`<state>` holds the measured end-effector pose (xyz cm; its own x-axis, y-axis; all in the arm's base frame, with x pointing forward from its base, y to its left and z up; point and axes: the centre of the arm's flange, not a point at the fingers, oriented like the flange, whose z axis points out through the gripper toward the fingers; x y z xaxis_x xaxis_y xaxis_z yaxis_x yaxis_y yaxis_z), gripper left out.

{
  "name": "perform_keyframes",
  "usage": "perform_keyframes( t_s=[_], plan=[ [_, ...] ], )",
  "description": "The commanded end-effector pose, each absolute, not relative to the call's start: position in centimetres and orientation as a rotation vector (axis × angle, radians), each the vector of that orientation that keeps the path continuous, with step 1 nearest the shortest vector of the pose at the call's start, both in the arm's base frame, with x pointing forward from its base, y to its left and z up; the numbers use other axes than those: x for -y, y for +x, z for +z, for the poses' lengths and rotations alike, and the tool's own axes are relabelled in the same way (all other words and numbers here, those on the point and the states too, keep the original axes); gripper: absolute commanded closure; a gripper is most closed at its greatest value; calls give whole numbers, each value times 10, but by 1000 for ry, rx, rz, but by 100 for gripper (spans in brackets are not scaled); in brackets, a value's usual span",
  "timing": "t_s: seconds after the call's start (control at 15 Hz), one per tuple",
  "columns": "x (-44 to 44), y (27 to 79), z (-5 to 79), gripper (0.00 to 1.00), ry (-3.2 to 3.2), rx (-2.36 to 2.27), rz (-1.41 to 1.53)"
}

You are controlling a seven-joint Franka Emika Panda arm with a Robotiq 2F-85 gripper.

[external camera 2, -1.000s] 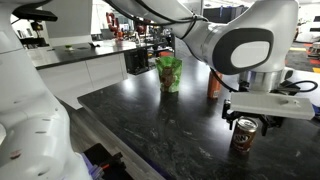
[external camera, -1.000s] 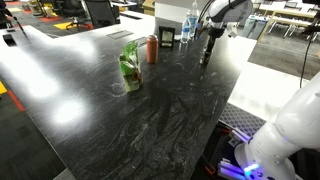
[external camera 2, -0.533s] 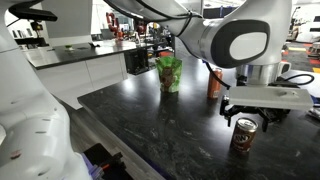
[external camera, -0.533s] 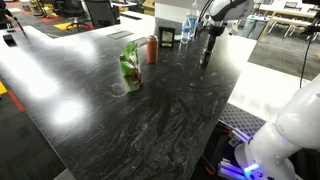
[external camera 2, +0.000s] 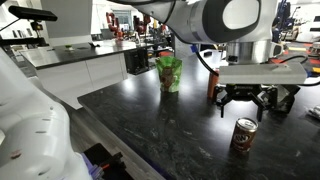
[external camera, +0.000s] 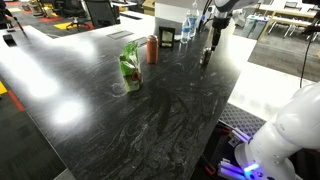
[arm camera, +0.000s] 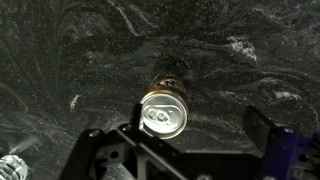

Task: Move the maroon can to the right.

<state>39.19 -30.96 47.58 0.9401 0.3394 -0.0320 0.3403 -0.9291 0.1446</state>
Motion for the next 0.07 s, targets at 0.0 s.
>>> perform_keyframes(
  t_s=[0.0],
  plan=[
    [294,378,497,0,2929,-500,-22]
  ],
)
